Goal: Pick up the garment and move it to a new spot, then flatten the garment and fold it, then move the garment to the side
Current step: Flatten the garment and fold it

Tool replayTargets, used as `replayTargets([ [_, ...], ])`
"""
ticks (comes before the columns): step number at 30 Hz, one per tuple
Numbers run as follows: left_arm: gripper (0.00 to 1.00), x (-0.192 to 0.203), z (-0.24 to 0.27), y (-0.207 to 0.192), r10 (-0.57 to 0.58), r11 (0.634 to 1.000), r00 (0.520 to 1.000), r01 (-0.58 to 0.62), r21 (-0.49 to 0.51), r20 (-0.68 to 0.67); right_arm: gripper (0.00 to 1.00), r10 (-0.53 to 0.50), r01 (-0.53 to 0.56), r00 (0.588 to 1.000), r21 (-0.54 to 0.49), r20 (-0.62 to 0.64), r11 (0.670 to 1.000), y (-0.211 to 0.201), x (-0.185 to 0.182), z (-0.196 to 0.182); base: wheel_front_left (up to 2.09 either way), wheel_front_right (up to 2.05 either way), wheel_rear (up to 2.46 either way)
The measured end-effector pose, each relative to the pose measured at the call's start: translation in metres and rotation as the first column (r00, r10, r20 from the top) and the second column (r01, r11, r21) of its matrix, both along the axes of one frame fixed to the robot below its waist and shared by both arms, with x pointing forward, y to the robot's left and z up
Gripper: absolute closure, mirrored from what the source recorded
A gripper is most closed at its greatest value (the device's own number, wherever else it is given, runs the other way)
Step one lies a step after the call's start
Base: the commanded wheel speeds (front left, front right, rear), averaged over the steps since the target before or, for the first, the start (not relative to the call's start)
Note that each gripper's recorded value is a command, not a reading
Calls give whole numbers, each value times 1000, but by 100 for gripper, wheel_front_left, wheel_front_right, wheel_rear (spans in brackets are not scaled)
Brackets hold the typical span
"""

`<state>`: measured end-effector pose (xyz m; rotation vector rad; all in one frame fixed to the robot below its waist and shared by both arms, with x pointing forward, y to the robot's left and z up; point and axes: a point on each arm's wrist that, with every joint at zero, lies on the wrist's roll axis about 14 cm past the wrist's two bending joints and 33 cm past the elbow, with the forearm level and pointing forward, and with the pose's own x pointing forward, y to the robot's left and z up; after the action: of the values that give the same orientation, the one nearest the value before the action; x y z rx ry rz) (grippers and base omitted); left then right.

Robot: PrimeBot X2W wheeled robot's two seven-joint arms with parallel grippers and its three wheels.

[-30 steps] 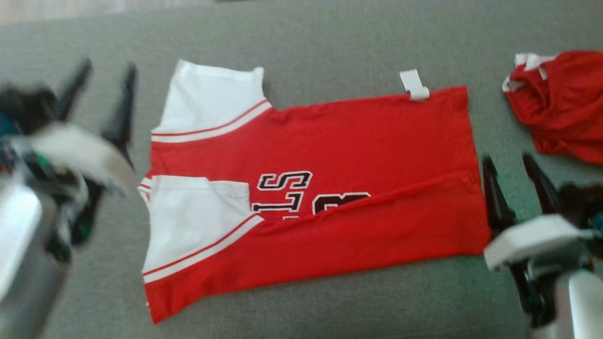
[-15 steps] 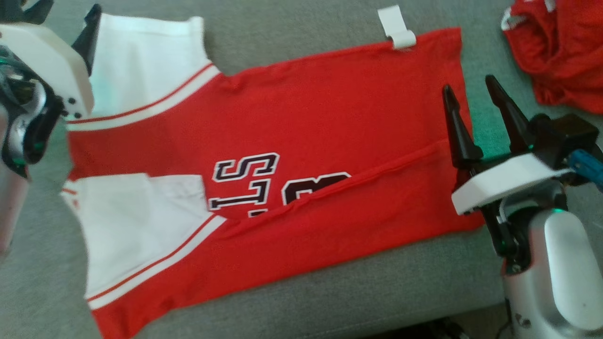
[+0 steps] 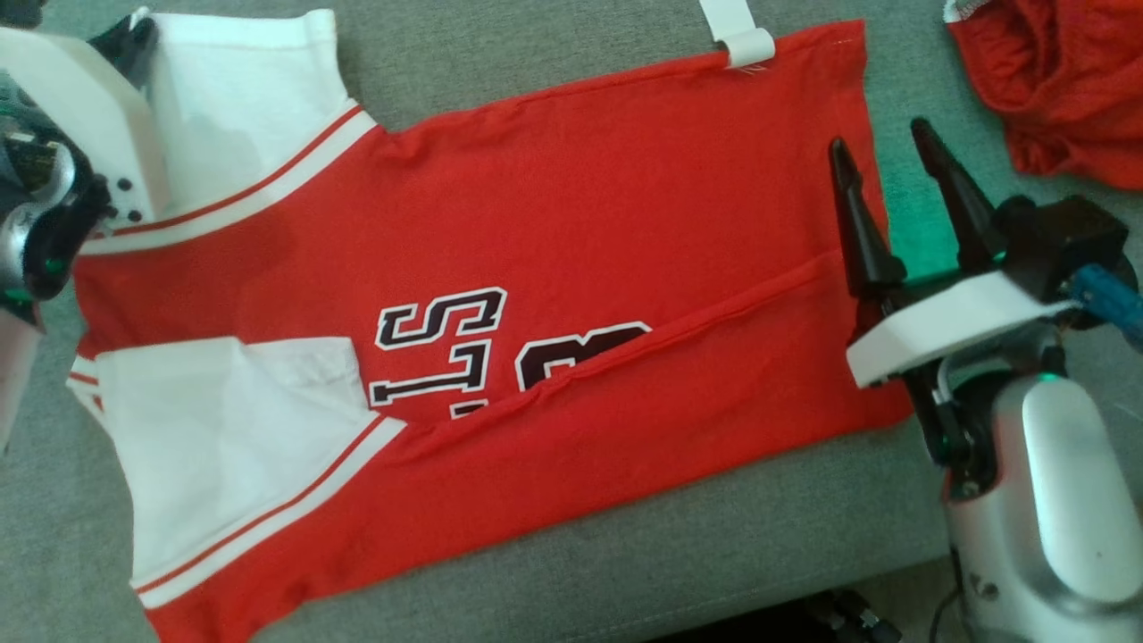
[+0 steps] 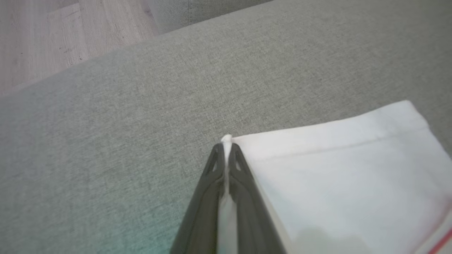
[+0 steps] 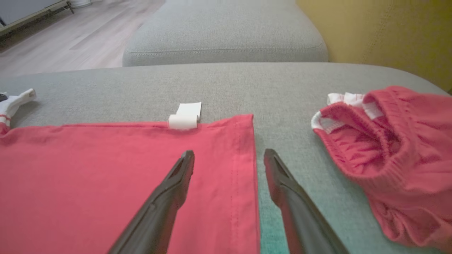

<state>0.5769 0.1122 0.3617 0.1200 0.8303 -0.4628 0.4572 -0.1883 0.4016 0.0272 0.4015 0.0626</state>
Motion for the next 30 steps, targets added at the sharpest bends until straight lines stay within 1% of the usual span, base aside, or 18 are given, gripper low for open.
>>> replayTargets([
  [4, 100, -2, 4, 2, -1, 1000, 1000, 1, 0, 10, 0, 22, -22, 999, -10, 32, 1000, 5, 16, 9, 0, 0, 0],
  [8, 100, -1, 13, 5, 18, 1000, 997, -16, -25, 69, 0, 45, -43, 998, -36, 33, 998, 9, 33, 14, 0, 0, 0],
  [16, 100, 0, 56, -2, 42, 993, 974, -17, -117, 222, 0, 40, -53, 994, -128, -105, 990, 0, 59, -5, 0, 0, 0],
  [23, 100, -7, 83, 0, 46, 988, 953, 0, -152, 300, 0, 44, -83, 973, -164, -227, 983, -7, 67, -27, 0, 0, 0],
  [24, 100, -10, 83, 0, 46, 988, 952, 2, -155, 302, 21, 47, -88, 970, -164, -239, 983, -6, 67, -30, 0, 0, 0],
  [25, 100, -12, 82, -1, 47, 987, 953, 1, -158, 300, 32, 49, -90, 968, -155, -245, 984, -5, 67, -32, 0, 0, 0],
  [26, 100, -15, 81, -1, 44, 987, 954, 3, -158, 296, 51, 52, -90, 967, -143, -251, 986, -3, 67, -33, 0, 0, 0],
  [27, 100, -18, 80, -2, 42, 987, 955, 5, -158, 293, 64, 55, -91, 966, -133, -254, 987, -1, 69, -33, 0, 0, 0],
  [28, 100, -20, 79, -2, 39, 987, 956, 8, -158, 290, 71, 57, -91, 966, -126, -251, 988, 0, 71, -32, 0, 0, 0],
  [29, 100, -21, 80, -3, 37, 987, 956, 10, -159, 292, 100, 59, -92, 967, -122, -249, 988, 1, 72, -31, 0, 0, 0],
  [30, 100, -21, 81, -3, 37, 987, 954, 12, -162, 297, 100, 59, -91, 966, -121, -251, 988, 1, 72, -31, 0, 0, 0],
])
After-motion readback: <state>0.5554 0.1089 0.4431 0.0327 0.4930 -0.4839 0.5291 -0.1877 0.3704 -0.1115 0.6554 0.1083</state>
